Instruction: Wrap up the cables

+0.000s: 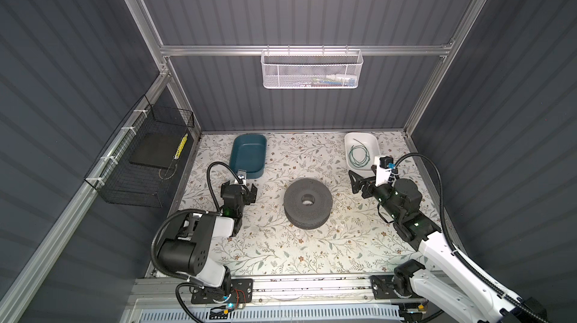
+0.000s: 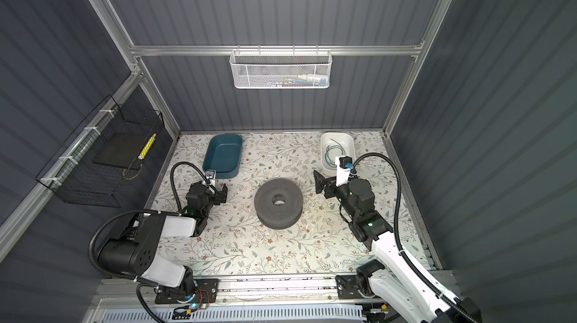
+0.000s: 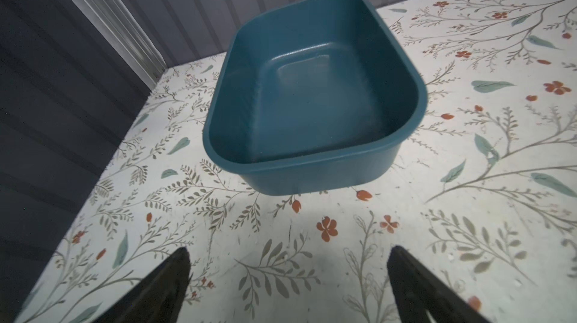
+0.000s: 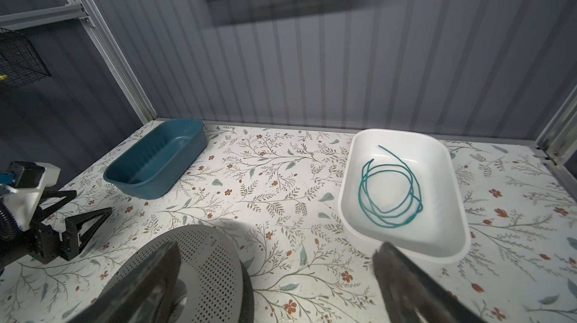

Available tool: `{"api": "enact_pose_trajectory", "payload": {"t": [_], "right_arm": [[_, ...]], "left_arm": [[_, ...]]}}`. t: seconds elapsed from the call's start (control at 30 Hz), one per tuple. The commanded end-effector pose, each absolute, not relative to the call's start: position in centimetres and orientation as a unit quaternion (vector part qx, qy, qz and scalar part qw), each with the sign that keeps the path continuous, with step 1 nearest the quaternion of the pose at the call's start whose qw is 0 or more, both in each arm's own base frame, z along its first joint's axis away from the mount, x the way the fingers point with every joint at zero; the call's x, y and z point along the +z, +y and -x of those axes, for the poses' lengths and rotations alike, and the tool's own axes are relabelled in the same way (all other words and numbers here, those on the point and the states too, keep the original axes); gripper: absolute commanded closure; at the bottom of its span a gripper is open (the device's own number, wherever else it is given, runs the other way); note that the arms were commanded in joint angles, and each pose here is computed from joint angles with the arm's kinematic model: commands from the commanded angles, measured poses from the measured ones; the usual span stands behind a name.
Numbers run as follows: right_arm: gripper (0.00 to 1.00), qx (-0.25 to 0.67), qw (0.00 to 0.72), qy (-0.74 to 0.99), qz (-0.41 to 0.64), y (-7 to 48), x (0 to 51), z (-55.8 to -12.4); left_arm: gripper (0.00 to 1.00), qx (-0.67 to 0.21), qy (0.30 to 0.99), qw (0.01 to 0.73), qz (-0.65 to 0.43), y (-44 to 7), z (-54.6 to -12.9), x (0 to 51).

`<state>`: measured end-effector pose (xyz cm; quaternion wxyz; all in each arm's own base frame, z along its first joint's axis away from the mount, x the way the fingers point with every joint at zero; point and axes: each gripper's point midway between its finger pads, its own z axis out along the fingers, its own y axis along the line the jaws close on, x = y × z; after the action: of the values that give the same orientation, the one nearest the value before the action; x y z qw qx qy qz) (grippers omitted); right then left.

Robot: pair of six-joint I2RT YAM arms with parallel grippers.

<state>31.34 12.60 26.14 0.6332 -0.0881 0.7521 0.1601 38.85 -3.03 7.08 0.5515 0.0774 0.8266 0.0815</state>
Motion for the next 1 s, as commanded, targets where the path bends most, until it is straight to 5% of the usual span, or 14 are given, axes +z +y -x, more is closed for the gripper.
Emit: {"api": "enact_pose_trajectory", "payload": {"t": [0.0, 0.2, 0.43, 0.57, 0.8, 0.97], "right_arm": [[0.01, 0.134, 0.643, 0.749, 0.092, 12.0, 26.0, -31.5], [0.01, 0.099, 0.642, 0.755, 0.086, 11.0, 25.0, -31.9], [0.01, -0.059, 0.693, 0.714, 0.083, 7.6, 23.9, -34.6], [0.01, -0.138, 0.656, 0.732, 0.121, 6.5, 20.5, -36.2], [0.01, -0.139, 0.653, 0.735, 0.114, 5.5, 16.3, -36.9], [0.01, -0.167, 0.662, 0.731, 0.019, 1.9, 15.7, -36.6]], "left_arm": [[0.01, 0.049, 0.798, 0.599, -0.043, -2.6, -39.7, 7.6], [0.01, 0.065, 0.824, 0.563, -0.024, -1.9, -41.1, 6.9], [0.01, 0.062, 0.831, 0.553, -0.016, -1.5, -41.4, 6.6], [0.01, 0.062, 0.831, 0.552, -0.016, -1.5, -41.4, 6.5], [0.01, 0.062, 0.831, 0.552, -0.016, -1.5, -41.4, 6.5], [0.0, 0.062, 0.831, 0.552, -0.016, -1.5, -41.4, 6.5]]}}
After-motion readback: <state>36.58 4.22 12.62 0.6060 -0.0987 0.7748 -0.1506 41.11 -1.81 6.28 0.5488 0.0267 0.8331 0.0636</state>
